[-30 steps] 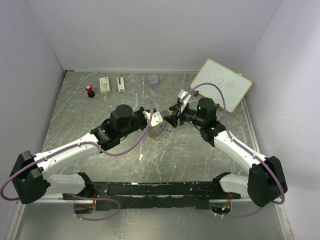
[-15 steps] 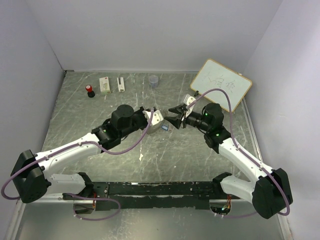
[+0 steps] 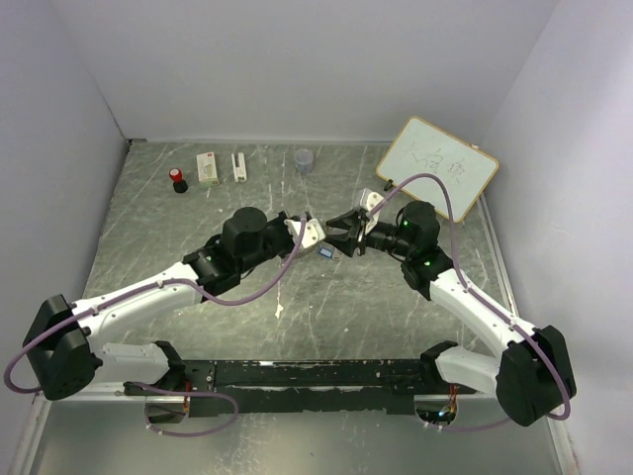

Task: Put the keys on the keyring
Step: Pick up the key from the center of the board.

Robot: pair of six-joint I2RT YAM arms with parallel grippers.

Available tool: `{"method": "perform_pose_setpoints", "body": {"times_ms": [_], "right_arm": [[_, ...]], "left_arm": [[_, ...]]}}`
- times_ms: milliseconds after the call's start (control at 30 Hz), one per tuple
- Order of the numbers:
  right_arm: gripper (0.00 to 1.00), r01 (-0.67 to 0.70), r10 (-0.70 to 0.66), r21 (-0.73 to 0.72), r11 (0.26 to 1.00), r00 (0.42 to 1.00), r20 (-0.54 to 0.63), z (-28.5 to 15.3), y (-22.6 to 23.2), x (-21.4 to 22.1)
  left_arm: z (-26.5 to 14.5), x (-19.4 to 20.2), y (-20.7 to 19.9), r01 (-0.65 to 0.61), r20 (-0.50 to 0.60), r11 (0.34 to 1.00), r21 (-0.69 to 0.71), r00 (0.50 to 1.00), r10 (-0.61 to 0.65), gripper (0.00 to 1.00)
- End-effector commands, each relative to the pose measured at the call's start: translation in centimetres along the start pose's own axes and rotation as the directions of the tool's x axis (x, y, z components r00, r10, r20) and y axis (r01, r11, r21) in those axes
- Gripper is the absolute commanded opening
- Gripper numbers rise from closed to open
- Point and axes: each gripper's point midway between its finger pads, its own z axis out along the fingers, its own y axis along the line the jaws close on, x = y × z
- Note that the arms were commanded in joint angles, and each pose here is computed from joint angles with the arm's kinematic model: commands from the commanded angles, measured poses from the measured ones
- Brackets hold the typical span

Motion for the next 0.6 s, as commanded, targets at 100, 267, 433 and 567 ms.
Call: {"method": "perform_pose_setpoints", "body": {"times_ms": [100,267,433,567], "right_arm": [[0.39,0.038,-0.038,-0.011,0.999,0.998,0.056,0.1,0.0,-2.2],[0.38,0.032,-0.031,-0.007,0.999,0.998,0.059,0.3,-0.3,-2.4],[0.35,-0.016,0.011,0.114,0.993,0.999,0.047,-0.1,-2.1,-2.0],[0.36,-0.072,0.060,0.223,0.972,0.996,0.062,-0.8,-3.3,-1.6]], "left_arm": [[0.2,-3.1,1.9,0.026,0.070,0.998,-0.064,0.997,-0.021,0.07],[0.4,-3.2,1.8,0.041,0.067,0.997,-0.064,0.997,-0.036,0.07],[0.2,-3.0,2.4,0.066,0.052,0.992,-0.107,0.997,-0.061,0.07],[-0.2,-2.4,3.2,0.104,0.035,0.980,-0.167,0.994,-0.100,0.07]]}}
